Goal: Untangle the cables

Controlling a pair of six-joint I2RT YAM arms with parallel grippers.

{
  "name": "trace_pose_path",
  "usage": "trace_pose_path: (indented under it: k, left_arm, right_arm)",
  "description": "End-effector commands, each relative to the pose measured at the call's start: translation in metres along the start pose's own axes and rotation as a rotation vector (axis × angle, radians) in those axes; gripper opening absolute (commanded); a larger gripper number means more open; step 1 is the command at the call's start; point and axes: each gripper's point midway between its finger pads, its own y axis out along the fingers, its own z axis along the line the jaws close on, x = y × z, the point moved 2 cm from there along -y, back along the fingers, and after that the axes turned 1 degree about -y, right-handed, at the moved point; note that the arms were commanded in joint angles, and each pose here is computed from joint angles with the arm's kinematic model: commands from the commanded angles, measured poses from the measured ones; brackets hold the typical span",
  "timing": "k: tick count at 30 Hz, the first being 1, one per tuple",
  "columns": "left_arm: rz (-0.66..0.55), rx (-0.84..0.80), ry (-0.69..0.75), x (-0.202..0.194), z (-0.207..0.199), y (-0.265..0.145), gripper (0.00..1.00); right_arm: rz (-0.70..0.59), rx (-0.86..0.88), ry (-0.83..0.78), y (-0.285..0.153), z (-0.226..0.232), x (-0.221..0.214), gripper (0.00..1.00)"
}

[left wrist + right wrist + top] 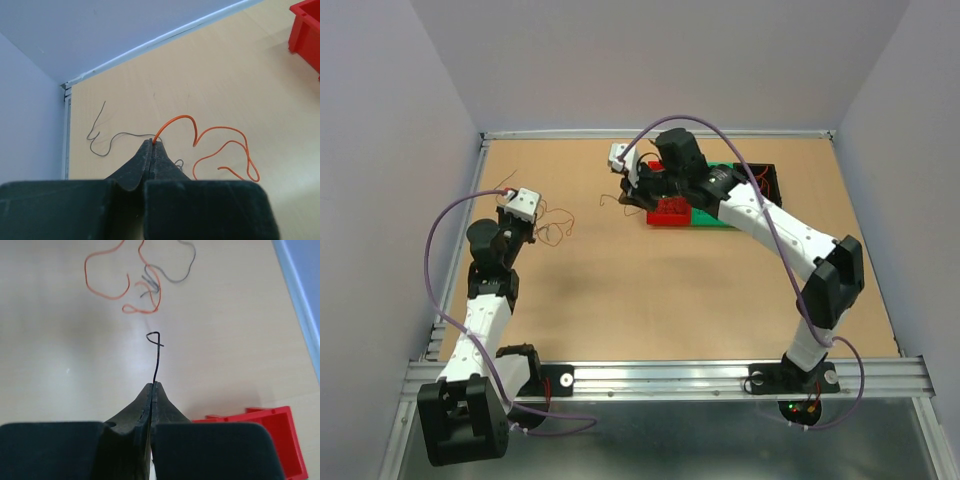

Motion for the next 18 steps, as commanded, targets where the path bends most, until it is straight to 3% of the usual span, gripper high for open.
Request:
trace_pose_path:
  k: [1,18]
  left_arm:
    - [-0.043,-0.062,0.022,0.01,-0.007,-0.001,0.0]
    - [-0.021,-0.111,0.012,0.006,-0.013,0.004,0.0]
  right_arm:
    - [0.019,-0.129,0.083,-0.006,-0.039,-0.023,0.01]
    - [0.139,-0.379,0.305,-0.007,-0.153,-0.129,0.01]
